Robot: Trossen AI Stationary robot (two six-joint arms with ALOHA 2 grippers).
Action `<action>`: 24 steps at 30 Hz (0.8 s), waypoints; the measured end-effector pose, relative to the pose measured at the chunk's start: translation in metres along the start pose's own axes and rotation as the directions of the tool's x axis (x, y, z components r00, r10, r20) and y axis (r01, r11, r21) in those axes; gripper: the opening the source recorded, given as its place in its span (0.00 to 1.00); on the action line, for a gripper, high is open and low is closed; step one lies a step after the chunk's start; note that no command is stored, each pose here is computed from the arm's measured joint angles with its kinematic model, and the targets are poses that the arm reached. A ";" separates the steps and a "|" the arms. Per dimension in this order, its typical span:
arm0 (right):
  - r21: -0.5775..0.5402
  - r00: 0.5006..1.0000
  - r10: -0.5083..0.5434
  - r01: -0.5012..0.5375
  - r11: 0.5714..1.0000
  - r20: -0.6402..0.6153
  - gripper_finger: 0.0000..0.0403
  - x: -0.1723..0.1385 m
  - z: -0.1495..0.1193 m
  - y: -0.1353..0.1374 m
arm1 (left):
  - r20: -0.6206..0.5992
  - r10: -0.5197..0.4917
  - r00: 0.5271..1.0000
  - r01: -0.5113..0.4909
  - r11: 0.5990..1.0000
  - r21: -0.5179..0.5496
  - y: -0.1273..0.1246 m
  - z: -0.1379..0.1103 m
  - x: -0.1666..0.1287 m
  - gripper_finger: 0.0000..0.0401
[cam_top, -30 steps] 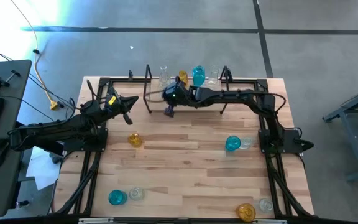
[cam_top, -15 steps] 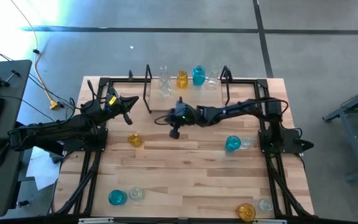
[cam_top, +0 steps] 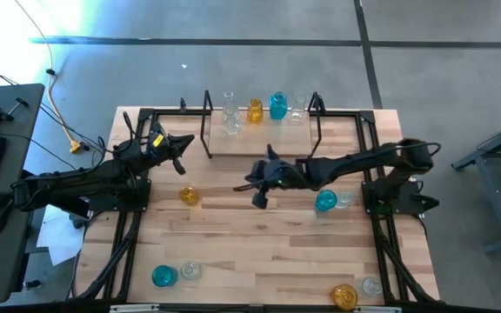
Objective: Sort vases onto shelf
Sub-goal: Put the yellow vase on the shelf aligned with the other yellow vase
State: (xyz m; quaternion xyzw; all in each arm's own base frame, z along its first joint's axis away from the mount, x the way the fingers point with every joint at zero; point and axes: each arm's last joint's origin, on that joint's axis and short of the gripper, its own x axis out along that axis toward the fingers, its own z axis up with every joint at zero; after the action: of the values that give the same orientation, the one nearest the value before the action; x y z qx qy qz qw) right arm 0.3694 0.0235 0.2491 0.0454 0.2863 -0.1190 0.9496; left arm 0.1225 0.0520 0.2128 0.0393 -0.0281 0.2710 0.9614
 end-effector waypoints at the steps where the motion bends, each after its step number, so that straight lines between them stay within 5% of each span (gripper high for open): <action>1: 0.016 1.000 -0.017 0.017 1.000 -0.022 0.02 -0.007 -0.001 0.002 | -0.001 0.000 1.000 0.000 1.000 0.002 0.000 0.000 0.000 0.00; 7: 0.082 0.990 -0.119 0.125 0.989 -0.073 0.14 -0.033 -0.006 0.010 | -0.006 0.000 1.000 0.000 1.000 0.009 0.000 -0.001 0.000 0.00; 17: 0.048 0.984 0.001 -0.009 0.999 0.176 0.46 0.021 -0.001 0.028 | -0.007 0.016 1.000 -0.015 0.999 0.037 0.000 -0.001 0.000 0.00; 24: 0.071 0.982 0.069 -0.082 0.994 0.179 0.59 0.034 -0.005 0.028 | -0.008 0.015 1.000 -0.015 0.999 0.044 0.000 -0.001 0.000 0.00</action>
State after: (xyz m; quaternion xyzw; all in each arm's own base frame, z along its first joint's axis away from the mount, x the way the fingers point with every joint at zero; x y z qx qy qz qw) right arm 0.4014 0.0443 0.2262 0.0826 0.1945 -0.0975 0.9725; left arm 0.1223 0.0524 0.2122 0.0590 -0.0186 0.2790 0.9583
